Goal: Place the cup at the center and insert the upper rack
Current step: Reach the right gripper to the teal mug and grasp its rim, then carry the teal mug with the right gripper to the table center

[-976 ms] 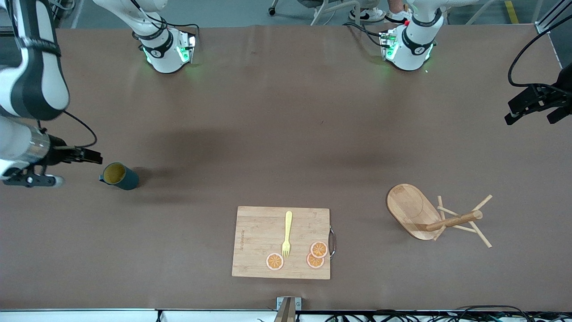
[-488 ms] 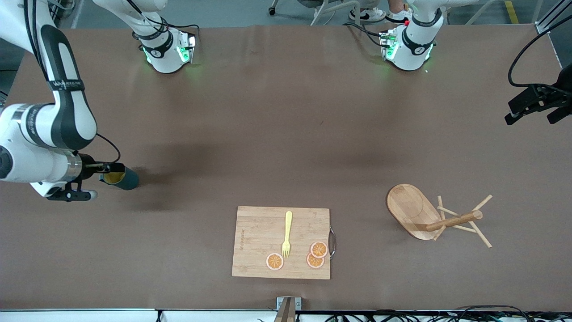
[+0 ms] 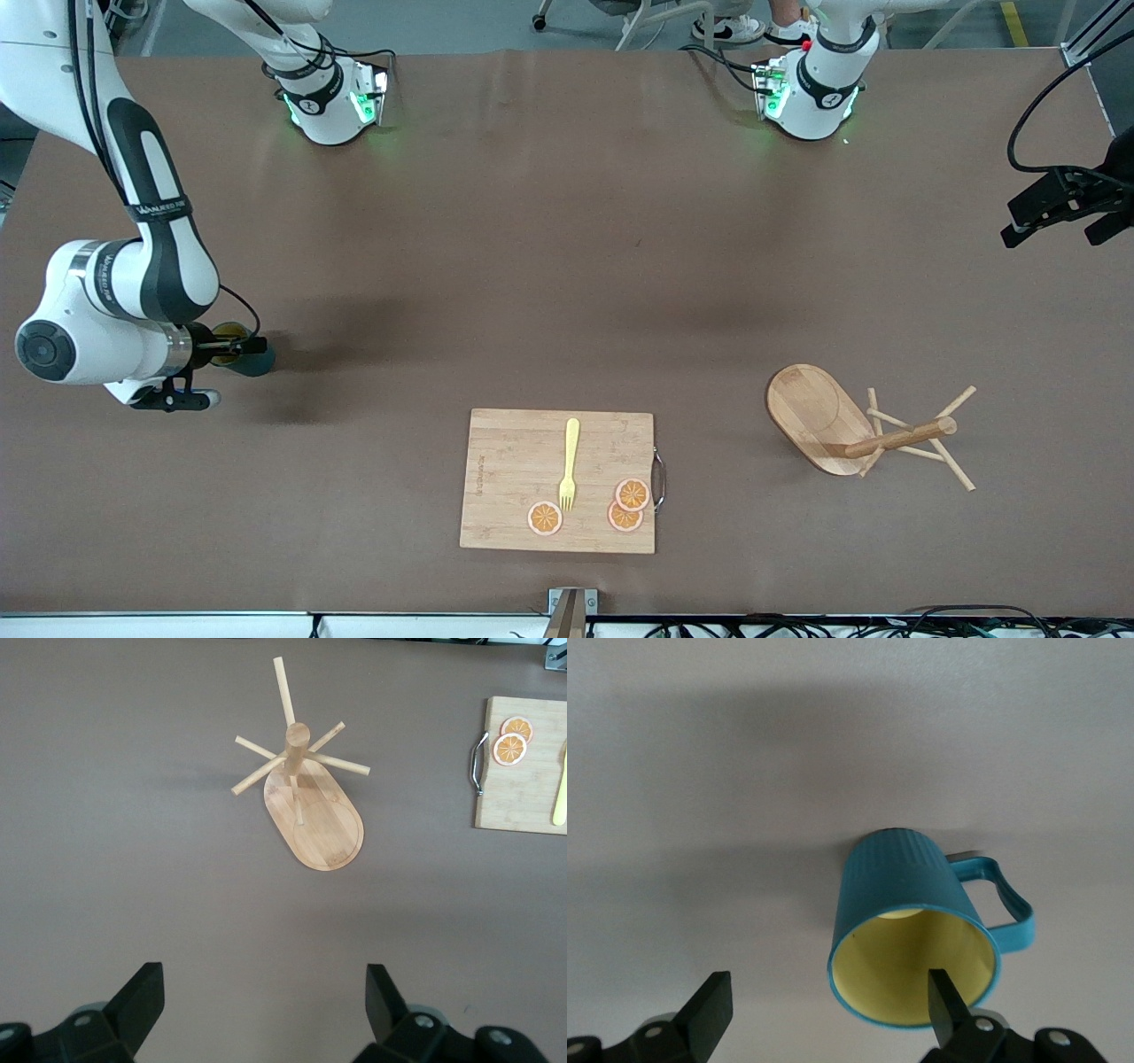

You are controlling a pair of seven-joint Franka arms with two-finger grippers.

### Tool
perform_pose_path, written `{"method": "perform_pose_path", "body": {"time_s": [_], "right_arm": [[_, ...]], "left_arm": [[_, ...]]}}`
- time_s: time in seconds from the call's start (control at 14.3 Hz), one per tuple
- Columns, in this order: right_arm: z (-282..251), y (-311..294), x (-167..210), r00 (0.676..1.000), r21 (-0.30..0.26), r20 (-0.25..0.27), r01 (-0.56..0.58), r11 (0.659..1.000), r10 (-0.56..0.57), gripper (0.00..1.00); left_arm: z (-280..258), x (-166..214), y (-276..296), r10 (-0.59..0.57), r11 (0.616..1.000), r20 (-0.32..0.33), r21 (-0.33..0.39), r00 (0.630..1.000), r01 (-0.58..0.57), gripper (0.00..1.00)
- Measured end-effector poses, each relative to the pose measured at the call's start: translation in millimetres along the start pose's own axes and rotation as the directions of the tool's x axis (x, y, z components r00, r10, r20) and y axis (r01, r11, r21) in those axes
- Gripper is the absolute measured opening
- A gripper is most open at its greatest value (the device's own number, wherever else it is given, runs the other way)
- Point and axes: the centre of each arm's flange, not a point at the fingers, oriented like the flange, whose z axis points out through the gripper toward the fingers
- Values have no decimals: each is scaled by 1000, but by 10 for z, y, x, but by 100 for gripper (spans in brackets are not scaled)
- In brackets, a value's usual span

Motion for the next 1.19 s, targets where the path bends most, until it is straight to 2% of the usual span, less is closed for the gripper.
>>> {"method": "perform_pose_path", "body": {"time_s": [0.07, 0.14, 0.21, 0.35, 0.42, 0.49, 0.63, 0.84, 1.19], "right_arm": [[35, -5, 18, 1000, 0, -1, 1, 1000, -1, 91], [75, -12, 38, 1000, 0, -2, 2, 1000, -2, 91], [115, -24, 56, 1000, 0, -3, 4, 1000, -4, 85], [187, -28, 85, 1000, 0, -1, 5, 1000, -5, 67], [232, -15, 96, 1000, 1, 3, 3, 1000, -3, 67], [266, 1, 103, 1000, 2, 7, 1, 1000, -1, 61], [293, 13, 107, 1000, 3, 11, 6, 1000, -6, 37], [271, 16, 107, 998, 2, 14, 55, 998, -55, 6], [-18, -303, 157, 994, -4, 19, 111, 994, -111, 6]], "left_arm": [[0, 0, 0, 0, 1000, 0, 0, 1000, 0, 100], [0, 0, 0, 0, 1000, 0, 0, 1000, 0, 100], [0, 0, 0, 0, 1000, 0, 0, 1000, 0, 100], [0, 0, 0, 0, 1000, 0, 0, 1000, 0, 100], [0, 0, 0, 0, 1000, 0, 0, 1000, 0, 100], [0, 0, 0, 0, 1000, 0, 0, 1000, 0, 100], [0, 0, 0, 0, 1000, 0, 0, 1000, 0, 100], [0, 0, 0, 0, 1000, 0, 0, 1000, 0, 100], [0, 0, -1, 0, 1000, 0, 0, 1000, 0, 100]]}}
